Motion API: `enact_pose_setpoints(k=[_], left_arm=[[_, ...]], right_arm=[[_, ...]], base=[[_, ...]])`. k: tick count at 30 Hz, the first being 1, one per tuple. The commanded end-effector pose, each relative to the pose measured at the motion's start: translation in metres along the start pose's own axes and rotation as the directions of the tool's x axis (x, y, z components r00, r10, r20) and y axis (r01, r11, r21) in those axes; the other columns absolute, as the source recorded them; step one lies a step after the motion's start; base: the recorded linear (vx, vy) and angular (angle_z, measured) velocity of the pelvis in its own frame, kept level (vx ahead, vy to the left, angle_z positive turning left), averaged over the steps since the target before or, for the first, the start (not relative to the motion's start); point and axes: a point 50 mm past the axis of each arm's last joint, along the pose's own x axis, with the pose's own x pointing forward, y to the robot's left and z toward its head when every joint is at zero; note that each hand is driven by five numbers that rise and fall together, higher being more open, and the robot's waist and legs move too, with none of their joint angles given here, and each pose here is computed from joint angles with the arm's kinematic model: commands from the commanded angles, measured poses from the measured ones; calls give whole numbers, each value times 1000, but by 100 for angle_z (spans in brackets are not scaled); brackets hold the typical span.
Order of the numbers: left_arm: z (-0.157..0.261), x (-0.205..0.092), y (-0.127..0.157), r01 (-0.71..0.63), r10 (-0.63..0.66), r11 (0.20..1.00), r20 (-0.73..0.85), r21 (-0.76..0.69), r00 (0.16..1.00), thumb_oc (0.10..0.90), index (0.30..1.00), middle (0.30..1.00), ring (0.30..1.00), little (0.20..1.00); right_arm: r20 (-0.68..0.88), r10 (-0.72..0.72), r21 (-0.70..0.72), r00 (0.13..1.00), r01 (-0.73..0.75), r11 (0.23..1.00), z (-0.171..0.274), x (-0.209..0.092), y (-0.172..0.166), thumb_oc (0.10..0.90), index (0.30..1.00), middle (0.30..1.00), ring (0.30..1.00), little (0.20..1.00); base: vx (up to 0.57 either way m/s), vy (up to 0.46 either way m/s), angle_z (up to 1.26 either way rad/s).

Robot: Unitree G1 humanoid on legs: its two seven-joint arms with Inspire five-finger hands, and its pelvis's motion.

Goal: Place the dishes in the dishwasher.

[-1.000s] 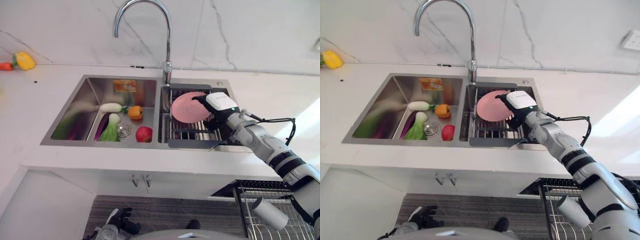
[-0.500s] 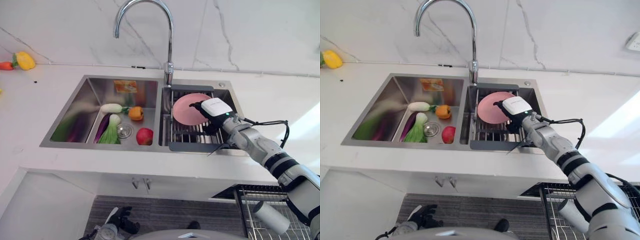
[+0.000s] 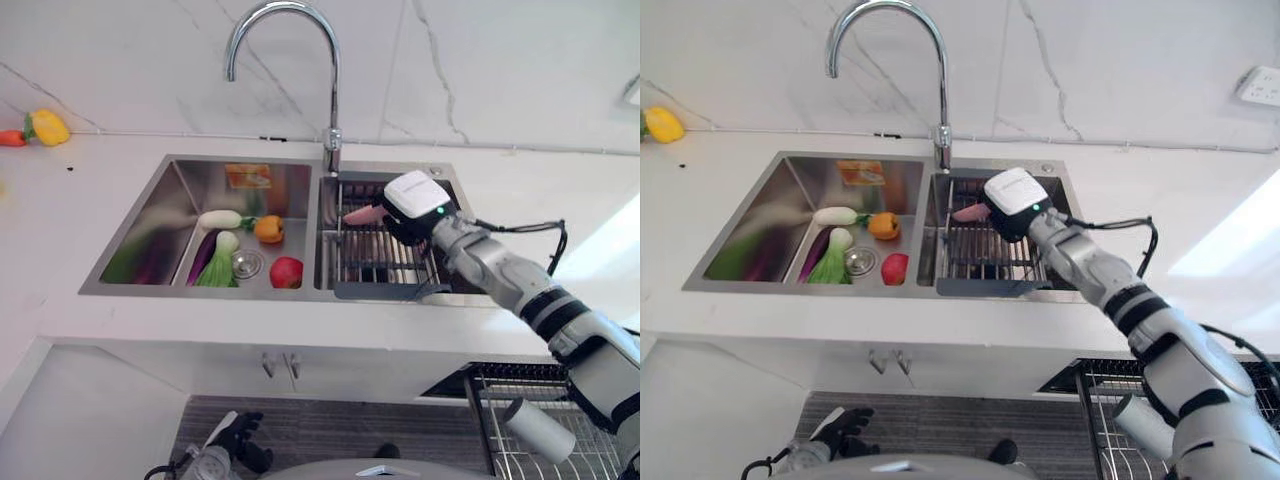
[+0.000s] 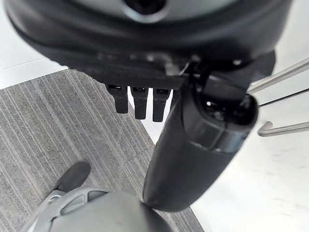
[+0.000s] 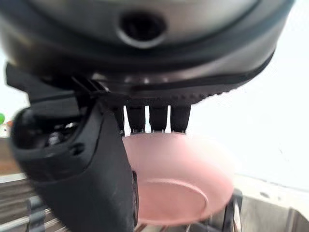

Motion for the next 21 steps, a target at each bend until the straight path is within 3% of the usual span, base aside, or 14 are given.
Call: enact_pose_setpoints(k=[1,7,14,21], left_arm=[[-13,-6,-1,32,-31,991,-8,130,999,800,900,900,900,900],[-14,-5,-1,18,-15,991,-23,136,1000,800,900,900,900,900],[-10,-2,-1,-18,19,999,-37,37,999,800,900,900,900,900],[-9,2,-1,-38,34,999,-104,-38,994,800,900,900,900,900]], right_arm=[[68,-131,-64,989,135,989,5,18,-42,400,300,300,300,300],[115,-255,-121,960,268,956,3,8,-74,400,300,300,300,300],[111,-492,-90,864,502,860,-1,-14,-126,400,300,300,300,300],[135,-575,-113,807,589,800,-4,-41,-153,400,300,300,300,300]], base=[[0,0,0],[-37,18,-9],[-58,55,-12],[-58,110,-16]])
